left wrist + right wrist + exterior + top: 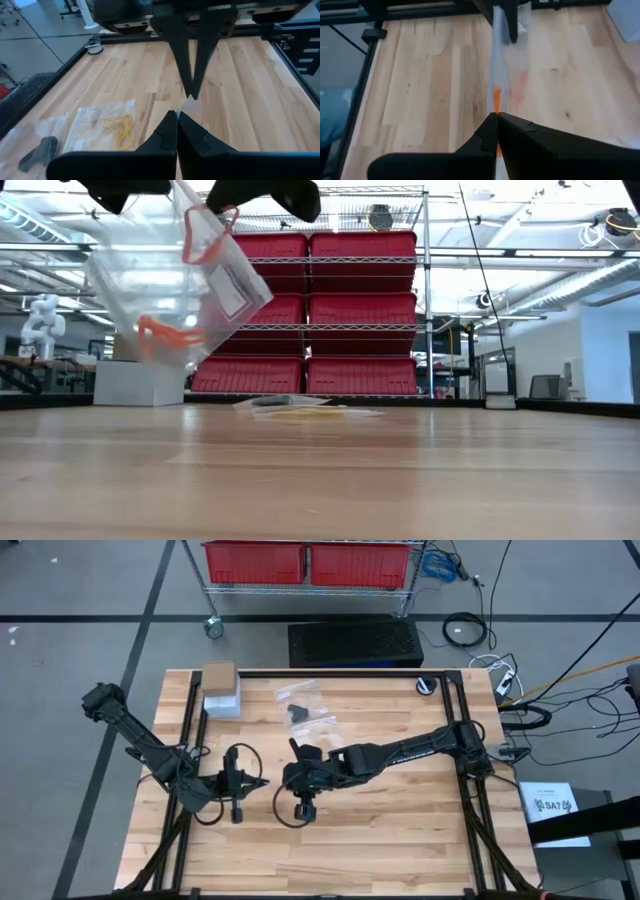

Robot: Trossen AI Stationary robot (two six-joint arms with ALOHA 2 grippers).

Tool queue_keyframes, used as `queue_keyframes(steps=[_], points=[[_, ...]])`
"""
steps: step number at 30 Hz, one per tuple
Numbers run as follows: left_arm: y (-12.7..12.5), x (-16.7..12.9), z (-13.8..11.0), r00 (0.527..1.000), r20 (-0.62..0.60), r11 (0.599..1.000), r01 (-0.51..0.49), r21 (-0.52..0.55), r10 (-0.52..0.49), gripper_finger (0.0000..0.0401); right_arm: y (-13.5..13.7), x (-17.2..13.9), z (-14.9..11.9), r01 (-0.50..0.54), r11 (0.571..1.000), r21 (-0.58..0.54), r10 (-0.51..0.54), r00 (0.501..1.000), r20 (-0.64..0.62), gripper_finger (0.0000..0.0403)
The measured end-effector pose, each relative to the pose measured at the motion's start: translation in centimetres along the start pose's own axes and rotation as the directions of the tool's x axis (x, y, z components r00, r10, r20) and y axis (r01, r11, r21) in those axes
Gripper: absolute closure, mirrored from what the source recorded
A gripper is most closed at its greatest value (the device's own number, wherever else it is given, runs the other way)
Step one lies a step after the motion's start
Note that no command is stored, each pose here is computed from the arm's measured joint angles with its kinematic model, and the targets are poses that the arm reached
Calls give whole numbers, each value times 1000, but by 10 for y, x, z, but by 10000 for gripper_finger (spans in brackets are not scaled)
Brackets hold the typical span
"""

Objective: Sort rubber bands
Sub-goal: Put the left orange rubber band into the transparent zip bag, then close the transparent zip bag

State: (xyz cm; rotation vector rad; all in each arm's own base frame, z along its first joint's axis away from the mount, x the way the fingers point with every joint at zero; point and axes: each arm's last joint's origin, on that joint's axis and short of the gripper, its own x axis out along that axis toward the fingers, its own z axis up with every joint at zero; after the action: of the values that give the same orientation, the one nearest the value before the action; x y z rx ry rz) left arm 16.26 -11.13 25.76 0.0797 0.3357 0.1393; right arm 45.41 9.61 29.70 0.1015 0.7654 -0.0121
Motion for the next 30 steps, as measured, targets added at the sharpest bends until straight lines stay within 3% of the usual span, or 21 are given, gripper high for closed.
queue_keyframes(steps=[9, 17, 30], points=[[1, 0, 0, 1000, 8, 999, -29, -23, 29, 401, 1, 0, 3, -3, 1000, 4, 3, 999, 36, 386], [1, 0, 0, 999, 9, 999, -35, -26, 35, 401, -2, 0, 4, 94, 996, 1, -94, 994, 59, 371], [1, 0, 0, 999, 9, 999, -35, -25, 35, 401, -1, -7, 8, 89, 996, 4, -89, 993, 77, 232]])
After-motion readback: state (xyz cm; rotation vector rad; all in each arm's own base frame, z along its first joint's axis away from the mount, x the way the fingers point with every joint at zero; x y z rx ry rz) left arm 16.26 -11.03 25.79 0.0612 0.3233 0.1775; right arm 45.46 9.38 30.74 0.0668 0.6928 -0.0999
